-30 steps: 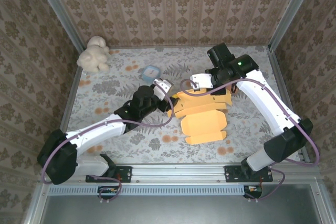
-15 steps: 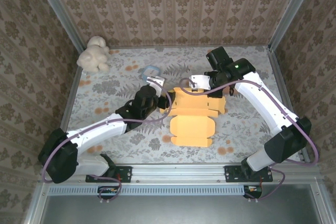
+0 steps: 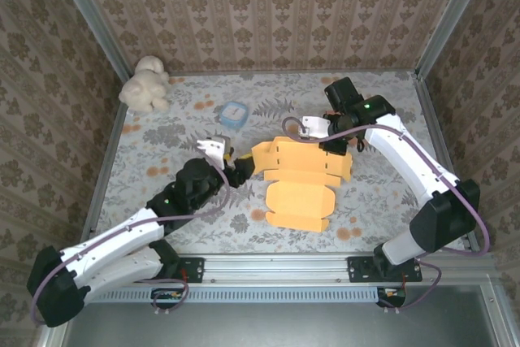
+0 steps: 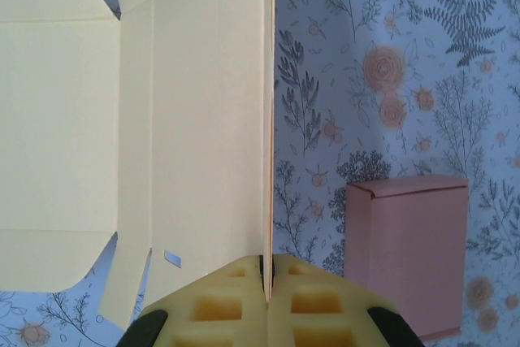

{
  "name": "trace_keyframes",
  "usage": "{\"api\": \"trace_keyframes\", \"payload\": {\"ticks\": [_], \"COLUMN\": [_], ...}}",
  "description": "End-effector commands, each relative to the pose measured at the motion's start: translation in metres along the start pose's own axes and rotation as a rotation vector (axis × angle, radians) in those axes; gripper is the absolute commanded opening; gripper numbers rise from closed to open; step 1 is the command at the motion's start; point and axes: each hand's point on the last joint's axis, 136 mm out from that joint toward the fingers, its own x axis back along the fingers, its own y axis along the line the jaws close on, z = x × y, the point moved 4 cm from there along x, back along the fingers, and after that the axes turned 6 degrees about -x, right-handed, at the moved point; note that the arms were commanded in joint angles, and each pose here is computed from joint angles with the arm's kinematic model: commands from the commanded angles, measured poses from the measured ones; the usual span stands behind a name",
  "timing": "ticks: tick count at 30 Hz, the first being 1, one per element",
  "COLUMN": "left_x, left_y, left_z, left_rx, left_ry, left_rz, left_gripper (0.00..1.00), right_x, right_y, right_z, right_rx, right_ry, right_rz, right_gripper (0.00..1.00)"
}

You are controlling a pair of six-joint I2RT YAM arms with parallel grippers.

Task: Fold the paper box

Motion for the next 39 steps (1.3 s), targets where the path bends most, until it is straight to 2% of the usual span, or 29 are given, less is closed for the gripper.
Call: {"api": "trace_keyframes", "payload": {"ticks": [1,6,10,16,20,25,28,34,39], "left_x": [-0.007,-0.03,-0.047,-0.059,-0.068,-0.077,-0.077,-0.07,-0.075], "left_y": [-0.024,-0.05,-0.04,-0.016,-0.008,-0.014,-0.014,-0.009,-0.011], "left_z": [0.014,0.036,0.052,0.067,0.074,0.079,0.08,0.087,0.097], "left_rx": [0.003,-0.002,0.038,0.114,0.195,0.218,0.22,0.168,0.194], "left_ry": [0.048,0.138,0.205,0.239,0.257,0.271,0.272,0.296,0.314], "left_rz": [0.119,0.225,0.137,0.043,0.073,0.12,0.12,0.032,0.05], "left_gripper": [0.67,0.65,0.65,0.68,0.69,0.7,0.7,0.7,0.72], "right_x": [0.011,0.009,0.007,0.006,0.018,0.015,0.013,0.013,0.015], "right_y": [0.002,0.006,0.01,0.011,0.012,0.014,0.014,0.009,0.009], "right_z": [0.001,0.005,0.009,0.013,0.01,0.011,0.012,0.013,0.012], "right_rx": [-0.031,-0.044,-0.049,-0.051,-0.054,-0.057,-0.06,-0.073,-0.082], "right_ry": [-0.033,-0.042,-0.043,-0.066,-0.109,-0.119,-0.116,-0.115,-0.13], "right_rz": [0.028,0.023,0.015,0.02,0.046,0.044,0.046,0.064,0.068], "right_gripper": [0.0,0.0,0.0,0.0,0.0,0.0,0.0,0.0,0.0]}}
